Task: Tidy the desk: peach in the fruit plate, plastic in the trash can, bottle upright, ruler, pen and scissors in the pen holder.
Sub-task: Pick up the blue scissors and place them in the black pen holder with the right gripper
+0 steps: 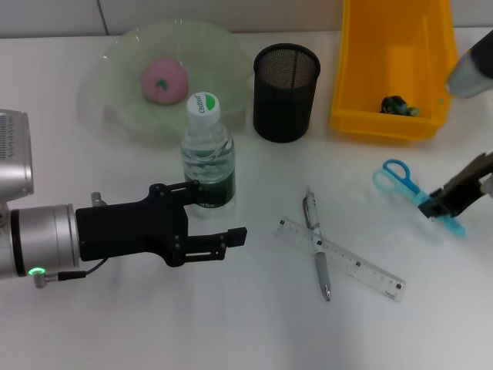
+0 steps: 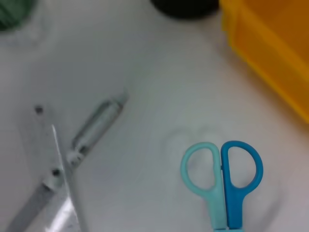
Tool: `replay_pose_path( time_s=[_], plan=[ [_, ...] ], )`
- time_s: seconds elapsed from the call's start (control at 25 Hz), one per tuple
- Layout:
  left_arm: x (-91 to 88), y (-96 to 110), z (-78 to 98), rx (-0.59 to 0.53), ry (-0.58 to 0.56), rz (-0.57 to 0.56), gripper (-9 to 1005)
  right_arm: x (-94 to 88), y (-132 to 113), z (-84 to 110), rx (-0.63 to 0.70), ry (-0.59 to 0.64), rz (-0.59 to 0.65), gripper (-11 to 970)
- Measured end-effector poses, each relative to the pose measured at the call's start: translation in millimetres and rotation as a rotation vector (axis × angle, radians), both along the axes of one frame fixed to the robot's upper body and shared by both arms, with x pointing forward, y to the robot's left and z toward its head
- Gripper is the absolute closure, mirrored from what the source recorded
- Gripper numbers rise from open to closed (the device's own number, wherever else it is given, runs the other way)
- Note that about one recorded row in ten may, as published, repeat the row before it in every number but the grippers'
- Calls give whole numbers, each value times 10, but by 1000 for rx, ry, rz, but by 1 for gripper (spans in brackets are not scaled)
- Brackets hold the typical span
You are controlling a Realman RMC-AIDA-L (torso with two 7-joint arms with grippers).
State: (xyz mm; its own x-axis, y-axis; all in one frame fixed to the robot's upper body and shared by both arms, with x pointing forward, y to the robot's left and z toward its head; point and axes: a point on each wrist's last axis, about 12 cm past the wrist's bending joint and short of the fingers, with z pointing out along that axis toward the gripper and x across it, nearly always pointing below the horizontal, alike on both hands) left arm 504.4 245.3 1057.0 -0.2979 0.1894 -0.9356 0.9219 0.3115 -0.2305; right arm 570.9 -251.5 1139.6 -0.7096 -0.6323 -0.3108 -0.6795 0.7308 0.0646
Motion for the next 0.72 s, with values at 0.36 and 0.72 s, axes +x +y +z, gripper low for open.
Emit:
replay_pose_path(
  time_s=[0.36,0.72],
  plan=[
    [1,1,1,0,0,0,230,-145,-469,485,403,-165,-6,749],
    [12,-1,5,4,-7,1,230,35,-594,352,828,-487,-33,740]
  ],
)
